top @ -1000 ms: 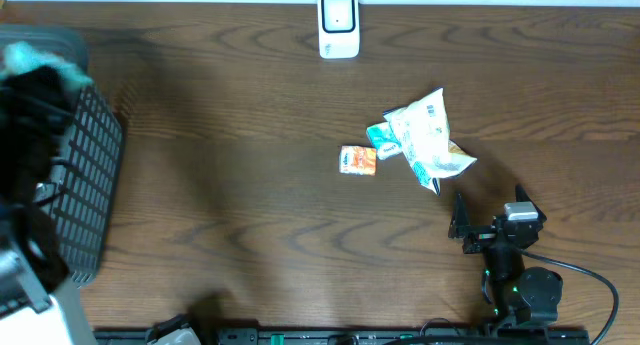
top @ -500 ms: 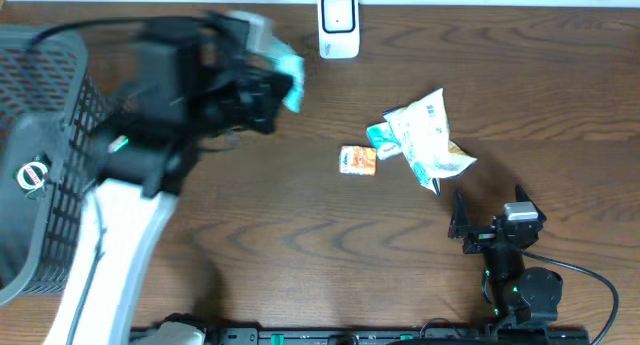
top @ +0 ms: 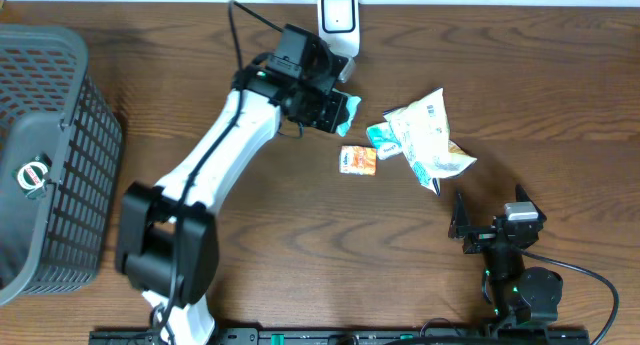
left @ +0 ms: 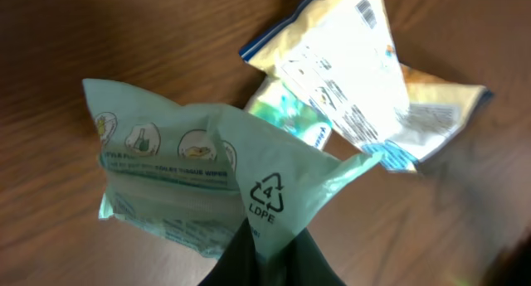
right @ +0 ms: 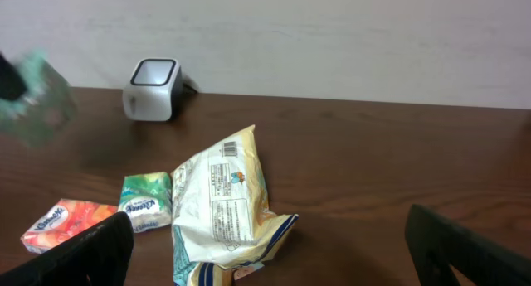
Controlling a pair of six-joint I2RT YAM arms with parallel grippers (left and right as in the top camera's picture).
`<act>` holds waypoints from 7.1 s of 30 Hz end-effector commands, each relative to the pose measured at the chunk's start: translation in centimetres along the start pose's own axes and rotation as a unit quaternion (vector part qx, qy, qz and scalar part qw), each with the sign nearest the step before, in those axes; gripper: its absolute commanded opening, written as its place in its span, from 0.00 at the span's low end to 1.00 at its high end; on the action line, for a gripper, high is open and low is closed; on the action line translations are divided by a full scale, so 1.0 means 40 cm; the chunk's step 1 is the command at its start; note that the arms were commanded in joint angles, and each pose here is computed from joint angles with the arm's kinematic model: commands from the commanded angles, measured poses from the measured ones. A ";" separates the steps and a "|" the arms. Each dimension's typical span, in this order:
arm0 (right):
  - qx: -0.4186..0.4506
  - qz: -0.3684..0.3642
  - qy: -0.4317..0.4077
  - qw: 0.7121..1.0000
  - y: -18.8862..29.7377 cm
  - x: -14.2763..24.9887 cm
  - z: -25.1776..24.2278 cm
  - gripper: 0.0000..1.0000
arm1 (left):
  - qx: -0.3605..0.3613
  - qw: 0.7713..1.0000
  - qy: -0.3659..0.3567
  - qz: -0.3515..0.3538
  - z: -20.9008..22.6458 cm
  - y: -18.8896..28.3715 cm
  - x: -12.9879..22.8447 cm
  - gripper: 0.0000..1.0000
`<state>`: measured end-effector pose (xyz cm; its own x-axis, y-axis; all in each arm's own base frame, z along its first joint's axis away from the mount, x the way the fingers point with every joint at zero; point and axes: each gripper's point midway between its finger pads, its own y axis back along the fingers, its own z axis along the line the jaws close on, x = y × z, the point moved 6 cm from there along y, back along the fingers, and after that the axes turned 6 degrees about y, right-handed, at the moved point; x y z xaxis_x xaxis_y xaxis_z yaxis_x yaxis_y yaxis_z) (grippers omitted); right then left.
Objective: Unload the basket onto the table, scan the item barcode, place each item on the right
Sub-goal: 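Carry the wipes pack past the scanner and release it on the table, then reach the left gripper into the basket and grasp the green Zam-Buk box, then lift the Zam-Buk box out of the basket with the left gripper, then carry the Zam-Buk box to the table beside the packs and release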
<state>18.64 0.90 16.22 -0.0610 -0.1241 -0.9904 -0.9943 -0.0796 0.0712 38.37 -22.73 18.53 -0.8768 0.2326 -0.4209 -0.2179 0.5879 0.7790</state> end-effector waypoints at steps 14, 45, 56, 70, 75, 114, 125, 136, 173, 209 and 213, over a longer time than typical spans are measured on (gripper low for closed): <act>-0.007 -0.001 0.007 1.000 0.000 0.000 0.005 0.99 | 0.010 0.997 0.028 -0.075 -0.016 0.096 -0.083 0.69; -0.007 -0.001 0.007 1.000 0.000 0.000 0.005 0.99 | -0.473 0.706 0.455 -0.266 0.840 0.937 0.345 0.98; -0.007 -0.001 0.007 1.000 0.000 0.000 0.005 0.99 | -0.491 0.714 0.488 -0.104 1.001 0.783 0.480 0.98; -0.006 -0.001 0.007 1.000 0.000 0.000 0.005 0.99 | -0.411 0.746 0.517 -0.088 1.097 0.652 0.529 0.98; -0.007 -0.001 0.007 1.000 0.000 0.000 0.005 0.99 | -0.411 0.741 0.523 -0.084 1.107 0.647 0.551 0.98; -0.006 -0.001 0.007 1.000 0.000 0.000 0.005 0.99 | -0.401 0.690 0.524 -0.296 0.895 0.918 0.425 0.41; -0.007 -0.001 0.007 1.000 0.000 0.000 0.005 0.99 | -0.081 0.718 0.417 -0.552 0.464 1.109 0.150 0.42; -0.007 -0.001 0.007 1.000 0.000 0.000 0.005 0.99 | 0.011 0.905 0.209 -0.369 0.170 0.696 -0.102 0.42; -0.007 -0.001 0.007 1.000 0.000 0.000 0.005 0.99 | -0.168 0.966 0.191 -0.038 0.190 0.079 -0.001 0.89; -0.007 -0.001 0.007 1.000 0.000 0.000 0.005 0.99 | -0.210 0.925 0.279 -0.153 0.195 0.556 0.103 0.98; -0.007 -0.001 0.007 1.000 0.000 0.000 0.005 0.99 | -0.210 0.925 0.278 -0.153 0.195 0.556 0.103 0.98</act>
<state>18.64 0.90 16.22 -0.0610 -0.1241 -0.9904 -0.9943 -0.0796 0.0712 33.22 -2.81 30.48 -0.8052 -0.4014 -0.4365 -0.5380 0.1849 0.8224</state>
